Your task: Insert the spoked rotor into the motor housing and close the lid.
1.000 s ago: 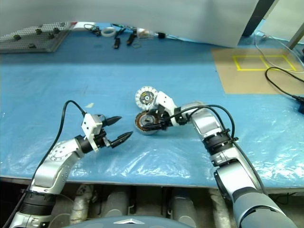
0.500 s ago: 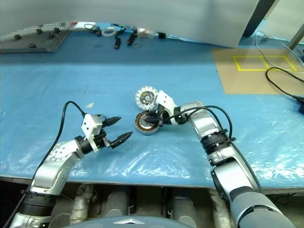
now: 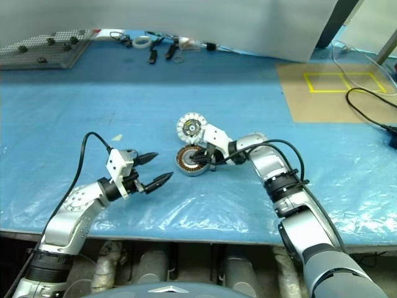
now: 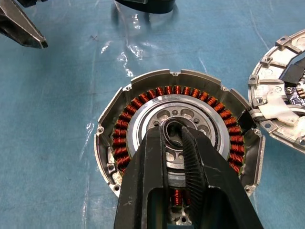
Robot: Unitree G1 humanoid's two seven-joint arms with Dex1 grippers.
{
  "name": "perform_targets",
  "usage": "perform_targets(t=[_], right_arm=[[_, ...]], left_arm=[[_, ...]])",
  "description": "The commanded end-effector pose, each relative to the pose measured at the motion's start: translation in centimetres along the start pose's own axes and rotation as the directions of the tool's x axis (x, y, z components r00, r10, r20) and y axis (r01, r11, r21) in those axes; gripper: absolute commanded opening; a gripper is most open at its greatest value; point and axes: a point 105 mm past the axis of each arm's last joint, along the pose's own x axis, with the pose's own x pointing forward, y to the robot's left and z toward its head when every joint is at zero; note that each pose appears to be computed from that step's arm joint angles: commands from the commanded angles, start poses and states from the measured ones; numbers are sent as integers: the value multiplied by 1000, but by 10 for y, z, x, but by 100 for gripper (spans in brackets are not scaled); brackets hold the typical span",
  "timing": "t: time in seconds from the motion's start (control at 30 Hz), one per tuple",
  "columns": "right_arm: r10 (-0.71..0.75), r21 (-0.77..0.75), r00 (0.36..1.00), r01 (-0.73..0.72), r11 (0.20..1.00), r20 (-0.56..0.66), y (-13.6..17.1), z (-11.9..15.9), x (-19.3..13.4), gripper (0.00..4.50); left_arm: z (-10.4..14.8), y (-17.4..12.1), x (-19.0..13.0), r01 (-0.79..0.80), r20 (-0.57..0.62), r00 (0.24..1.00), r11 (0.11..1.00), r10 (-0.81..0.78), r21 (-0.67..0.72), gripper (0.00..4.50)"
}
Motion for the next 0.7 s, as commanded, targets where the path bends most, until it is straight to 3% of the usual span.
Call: perform_targets(t=[0.03,0.7], right_arm=[[-13,-73,1000,12,997,-11,-6,8,0,58],[117,-283,967,-179,942,-225,-4,8,7,58]], left_arm=[[8,1,-1,-9,26,1000,999,8,31,450],[7,1,5,-21,35,999,1000,20,22,450]])
